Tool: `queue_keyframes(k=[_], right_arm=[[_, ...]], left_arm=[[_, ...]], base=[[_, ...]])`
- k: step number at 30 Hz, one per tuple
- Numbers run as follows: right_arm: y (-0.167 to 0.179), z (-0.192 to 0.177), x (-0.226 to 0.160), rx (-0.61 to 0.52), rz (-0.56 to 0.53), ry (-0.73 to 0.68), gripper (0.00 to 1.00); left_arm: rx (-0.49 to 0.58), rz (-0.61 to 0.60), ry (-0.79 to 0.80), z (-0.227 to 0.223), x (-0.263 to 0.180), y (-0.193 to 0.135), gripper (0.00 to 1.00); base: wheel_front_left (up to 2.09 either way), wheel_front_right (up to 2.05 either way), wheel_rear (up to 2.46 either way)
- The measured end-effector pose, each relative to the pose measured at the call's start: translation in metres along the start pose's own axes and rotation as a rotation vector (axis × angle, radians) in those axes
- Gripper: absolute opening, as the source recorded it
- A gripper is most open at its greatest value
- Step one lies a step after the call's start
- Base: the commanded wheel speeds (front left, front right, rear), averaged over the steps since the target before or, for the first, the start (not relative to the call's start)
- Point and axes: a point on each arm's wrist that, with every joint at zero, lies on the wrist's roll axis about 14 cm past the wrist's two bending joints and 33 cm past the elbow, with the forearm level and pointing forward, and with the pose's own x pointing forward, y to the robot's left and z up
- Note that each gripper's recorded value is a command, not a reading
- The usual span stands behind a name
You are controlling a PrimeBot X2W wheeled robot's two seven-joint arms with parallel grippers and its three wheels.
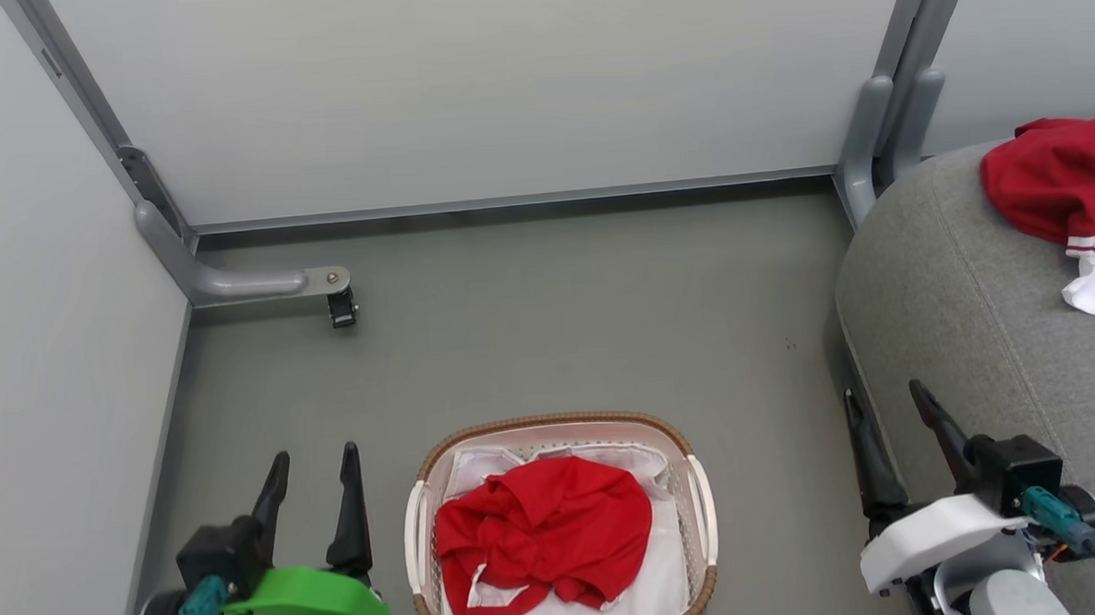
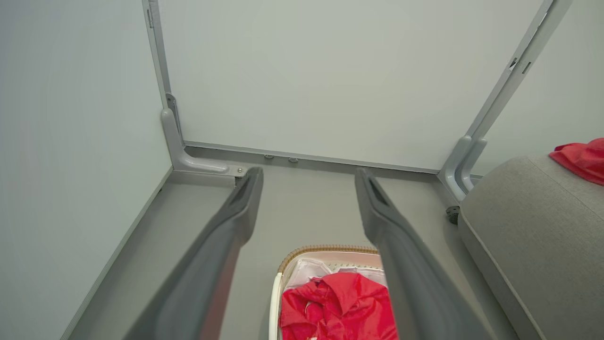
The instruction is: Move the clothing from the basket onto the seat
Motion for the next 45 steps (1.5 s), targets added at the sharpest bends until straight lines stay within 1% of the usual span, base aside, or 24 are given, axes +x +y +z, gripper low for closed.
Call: queue_keyframes(k=[2, 8, 13, 15, 17, 23, 28, 31, 35, 40, 45], right_arm=[[-0.002, 0.004, 0.007, -0.008, -0.003, -0.013, 1.00], [-0.016, 0.007, 0.031, -0.020, -0.031, -0.031, 1.00], [-0.028, 0.009, 0.057, -0.031, -0.052, -0.052, 1.00], [-0.032, 0.007, 0.068, -0.033, -0.058, -0.057, 1.00], [-0.037, 0.006, 0.082, -0.030, -0.063, -0.066, 1.00], [-0.050, -0.015, 0.112, -0.019, -0.074, -0.052, 1.00], [-0.067, -0.048, 0.122, -0.016, -0.103, 0.005, 1.00], [-0.076, -0.064, 0.125, -0.014, -0.120, 0.033, 1.00], [-0.086, -0.089, 0.121, -0.010, -0.138, 0.090, 1.00], [-0.098, -0.106, 0.117, -0.012, -0.161, 0.129, 1.00], [-0.108, -0.121, 0.110, -0.014, -0.183, 0.168, 1.00]], left_arm=[[0.024, -0.026, -0.011, 0.008, 0.013, -0.004, 1.00], [0.135, -0.176, 0.012, 0.013, 0.063, -0.038, 1.00], [0.224, -0.317, 0.084, -0.005, 0.103, -0.073, 1.00], [0.246, -0.351, 0.131, -0.020, 0.117, -0.079, 1.00], [0.291, -0.390, 0.199, -0.044, 0.129, -0.084, 1.00], [0.382, -0.474, 0.402, -0.121, 0.151, -0.081, 1.00], [0.422, -0.553, 0.630, -0.205, 0.134, -0.075, 1.00], [0.449, -0.594, 0.725, -0.241, 0.127, -0.071, 1.00], [0.474, -0.637, 0.824, -0.281, 0.117, -0.064, 1.00], [0.492, -0.666, 0.888, -0.314, 0.118, -0.059, 1.00], [0.529, -0.649, 0.930, -0.338, 0.130, -0.045, 1.00]], base=[[0.00, 0.00, 0.00], [0.00, 0.00, 0.00], [0.00, 0.00, 0.00], [0.00, 0.00, 0.00], [0.00, 0.00, 0.00], [0.00, 0.00, 0.00], [0.00, 0.00, 0.00], [0.00, 0.00, 0.00], [0.00, 0.00, 0.00], [0.00, 0.00, 0.00], [0.00, 0.00, 0.00]])
